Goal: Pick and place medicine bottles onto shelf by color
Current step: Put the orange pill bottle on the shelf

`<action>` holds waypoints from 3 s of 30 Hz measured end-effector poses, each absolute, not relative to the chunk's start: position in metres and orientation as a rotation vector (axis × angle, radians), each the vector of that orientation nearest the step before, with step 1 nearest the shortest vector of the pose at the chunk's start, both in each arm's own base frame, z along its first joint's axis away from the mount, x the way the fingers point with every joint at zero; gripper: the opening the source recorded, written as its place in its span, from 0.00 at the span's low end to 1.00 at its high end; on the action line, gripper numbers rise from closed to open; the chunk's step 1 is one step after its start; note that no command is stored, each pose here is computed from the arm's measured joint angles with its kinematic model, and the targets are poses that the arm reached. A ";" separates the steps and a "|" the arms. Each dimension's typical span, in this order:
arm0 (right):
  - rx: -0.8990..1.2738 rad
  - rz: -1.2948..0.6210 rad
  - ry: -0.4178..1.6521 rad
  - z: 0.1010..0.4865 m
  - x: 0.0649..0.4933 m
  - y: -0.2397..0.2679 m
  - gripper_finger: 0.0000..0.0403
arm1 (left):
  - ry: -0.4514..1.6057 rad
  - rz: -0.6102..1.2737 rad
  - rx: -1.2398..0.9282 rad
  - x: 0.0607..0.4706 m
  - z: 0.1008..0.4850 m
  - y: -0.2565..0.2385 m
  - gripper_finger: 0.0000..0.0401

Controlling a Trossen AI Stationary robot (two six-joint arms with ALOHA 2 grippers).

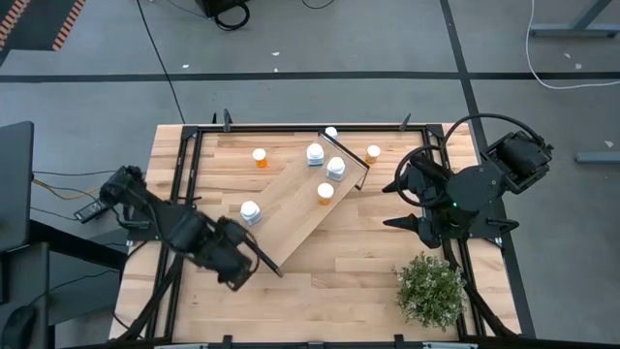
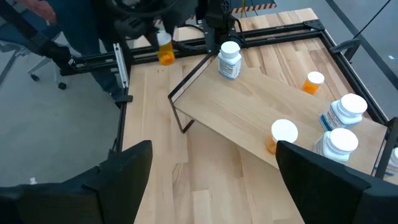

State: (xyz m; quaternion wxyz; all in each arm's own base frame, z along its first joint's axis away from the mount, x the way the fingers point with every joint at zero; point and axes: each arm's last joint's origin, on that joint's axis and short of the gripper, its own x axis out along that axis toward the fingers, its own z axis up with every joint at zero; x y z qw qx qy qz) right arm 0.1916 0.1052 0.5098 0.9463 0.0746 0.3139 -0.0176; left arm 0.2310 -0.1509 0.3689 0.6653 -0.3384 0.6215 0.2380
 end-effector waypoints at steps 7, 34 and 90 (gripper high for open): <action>0.145 -0.041 0.654 0.509 0.191 0.105 0.87 | 1.322 0.501 -0.782 0.250 0.387 -0.117 0.54; 0.175 -0.084 0.721 0.503 0.186 0.103 0.87 | 1.344 0.389 -0.519 0.325 0.360 -0.078 0.56; 0.439 -0.682 0.650 0.499 0.210 -0.001 0.87 | 1.031 0.449 -0.183 0.321 0.439 0.020 0.83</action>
